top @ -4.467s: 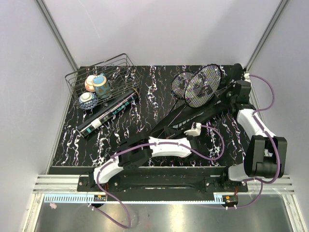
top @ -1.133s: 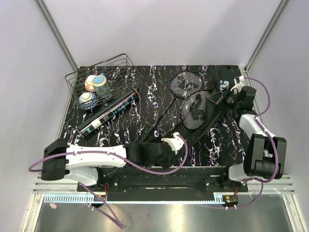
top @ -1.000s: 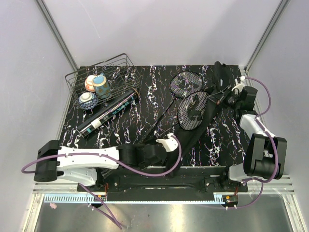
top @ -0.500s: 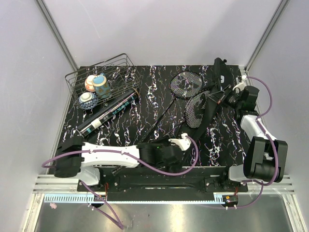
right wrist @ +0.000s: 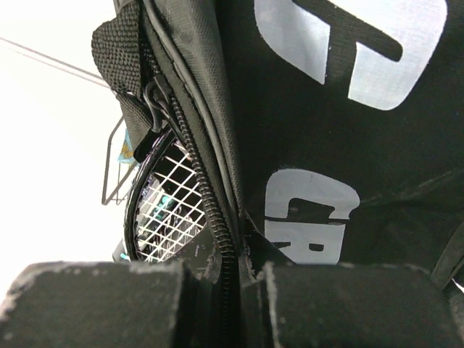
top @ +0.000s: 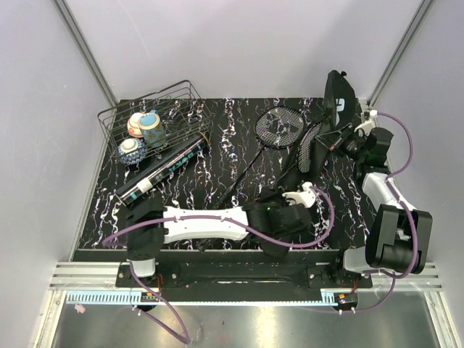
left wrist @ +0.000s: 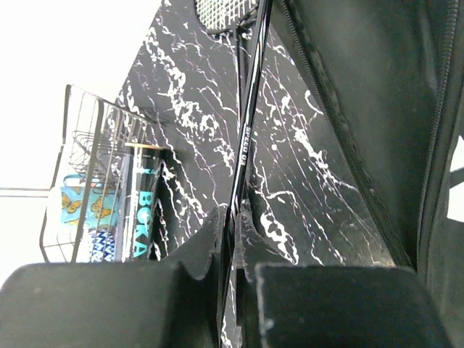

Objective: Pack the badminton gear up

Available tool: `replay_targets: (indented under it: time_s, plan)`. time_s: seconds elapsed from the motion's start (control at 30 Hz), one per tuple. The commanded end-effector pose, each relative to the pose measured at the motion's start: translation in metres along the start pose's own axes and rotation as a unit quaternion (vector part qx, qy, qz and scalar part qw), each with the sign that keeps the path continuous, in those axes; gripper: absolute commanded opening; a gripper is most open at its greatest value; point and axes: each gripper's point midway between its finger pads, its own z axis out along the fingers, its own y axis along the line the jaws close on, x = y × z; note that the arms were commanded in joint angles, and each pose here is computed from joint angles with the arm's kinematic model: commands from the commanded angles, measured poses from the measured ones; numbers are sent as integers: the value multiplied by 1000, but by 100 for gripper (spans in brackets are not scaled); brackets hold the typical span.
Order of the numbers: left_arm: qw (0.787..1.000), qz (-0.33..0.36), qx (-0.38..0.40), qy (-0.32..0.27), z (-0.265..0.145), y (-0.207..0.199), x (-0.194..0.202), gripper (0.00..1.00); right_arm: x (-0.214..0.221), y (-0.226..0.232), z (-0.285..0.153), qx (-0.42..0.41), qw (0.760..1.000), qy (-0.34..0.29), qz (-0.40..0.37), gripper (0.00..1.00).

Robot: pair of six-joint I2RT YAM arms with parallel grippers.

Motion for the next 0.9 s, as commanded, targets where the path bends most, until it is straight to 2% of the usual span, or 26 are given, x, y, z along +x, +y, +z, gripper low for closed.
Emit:
replay_targets:
  time_s: [0.0,0.1,0.23,0.3,0.5,0.53,0.6,0.63,0.73,0.87]
  plan:
    - [984,-141,-108,-31,15,37,-49,0,21,18,-2,-36,997,41,50,0]
    - [975,-165,-148,-24,23,45,-55,0,22,7,0,-5,996,36,82,0]
    - [952,-206,-226,-25,21,64,-58,0,27,-3,2,12,991,39,125,0]
    - [942,-234,-238,-32,20,67,-59,0,29,-3,3,12,990,40,133,0]
    - [938,-282,-192,-53,21,62,-61,0,26,-2,0,29,991,46,121,0]
    - [941,-283,-175,-58,22,58,-62,0,34,-1,0,38,989,62,125,0]
    - [946,-282,-146,-71,17,56,-66,0,26,0,1,61,992,65,87,0]
    - [951,-275,-117,-78,17,48,-72,0,38,-2,-3,88,988,88,94,0]
    - [968,-230,-46,-93,9,31,-88,0,32,1,-10,116,988,83,63,3]
    - [971,-218,27,-89,-4,15,-94,0,24,11,-19,131,988,73,32,9]
